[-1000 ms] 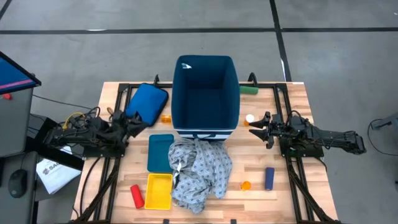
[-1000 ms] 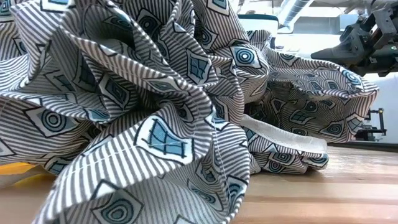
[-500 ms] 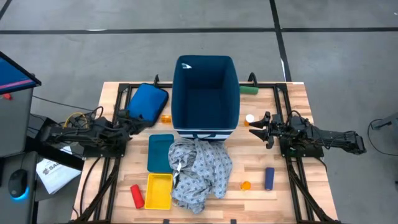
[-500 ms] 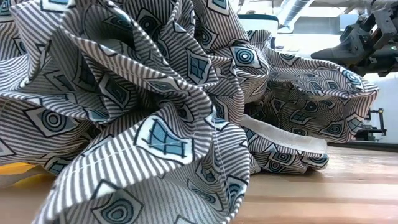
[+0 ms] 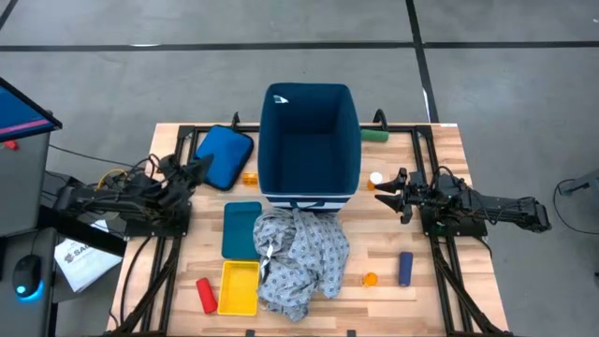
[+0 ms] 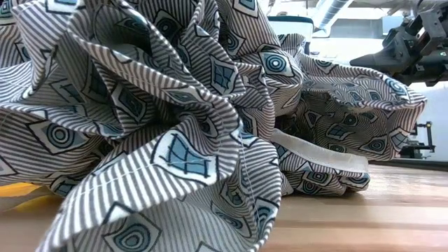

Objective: Pick & place medical supplies in basket/bin
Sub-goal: Put the top left orange pill bottle into the yellow bin

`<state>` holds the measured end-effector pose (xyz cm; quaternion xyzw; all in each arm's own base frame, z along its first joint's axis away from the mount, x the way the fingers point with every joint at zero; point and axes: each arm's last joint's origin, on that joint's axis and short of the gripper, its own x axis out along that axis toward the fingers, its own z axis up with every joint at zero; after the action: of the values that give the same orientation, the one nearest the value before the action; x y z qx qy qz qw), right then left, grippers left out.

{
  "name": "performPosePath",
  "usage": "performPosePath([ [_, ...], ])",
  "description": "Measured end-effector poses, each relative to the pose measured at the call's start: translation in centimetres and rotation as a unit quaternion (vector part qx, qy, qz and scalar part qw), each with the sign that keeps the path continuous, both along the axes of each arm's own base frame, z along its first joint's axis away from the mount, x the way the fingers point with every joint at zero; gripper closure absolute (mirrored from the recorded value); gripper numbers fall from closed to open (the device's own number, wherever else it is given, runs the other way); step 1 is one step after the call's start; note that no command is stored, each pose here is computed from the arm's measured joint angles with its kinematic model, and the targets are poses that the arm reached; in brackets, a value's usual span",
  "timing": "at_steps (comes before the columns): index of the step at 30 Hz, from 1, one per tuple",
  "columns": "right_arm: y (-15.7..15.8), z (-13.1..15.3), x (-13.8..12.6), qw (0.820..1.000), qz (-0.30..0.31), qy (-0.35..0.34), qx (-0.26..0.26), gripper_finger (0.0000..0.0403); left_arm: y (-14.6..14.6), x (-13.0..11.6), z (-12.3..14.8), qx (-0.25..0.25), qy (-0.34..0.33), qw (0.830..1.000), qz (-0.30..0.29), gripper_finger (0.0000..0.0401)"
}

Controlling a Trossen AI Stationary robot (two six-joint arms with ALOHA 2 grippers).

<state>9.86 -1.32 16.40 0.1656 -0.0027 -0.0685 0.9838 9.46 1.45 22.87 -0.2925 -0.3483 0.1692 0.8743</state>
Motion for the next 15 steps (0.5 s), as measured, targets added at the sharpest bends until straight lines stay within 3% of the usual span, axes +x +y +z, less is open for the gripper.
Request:
performPosePath([
  [4, 0.0, 0.1, 0.0, 1.0, -0.001, -0.007, 0.001, 0.023, 0.3, 0.2, 1.9, 0.031, 0.04, 0.994, 0.093, 0.0318],
  [9, 0.0, 1.0, 0.0, 0.994, 0.004, -0.066, 0.084, 0.023, 0.6, 1.0, 4.9, 0.088, 0.165, 0.958, 0.217, 0.0243],
  [11, 0.0, 1.5, -0.1, 0.991, 0.004, -0.094, 0.1, 0.023, 0.7, 1.7, 5.2, 0.096, 0.262, 0.93, 0.239, 0.021],
  [15, 0.0, 2.6, -0.3, 0.984, 0.006, -0.151, 0.091, 0.023, 1.1, 2.3, 5.2, 0.107, 0.468, 0.849, 0.221, 0.015],
])
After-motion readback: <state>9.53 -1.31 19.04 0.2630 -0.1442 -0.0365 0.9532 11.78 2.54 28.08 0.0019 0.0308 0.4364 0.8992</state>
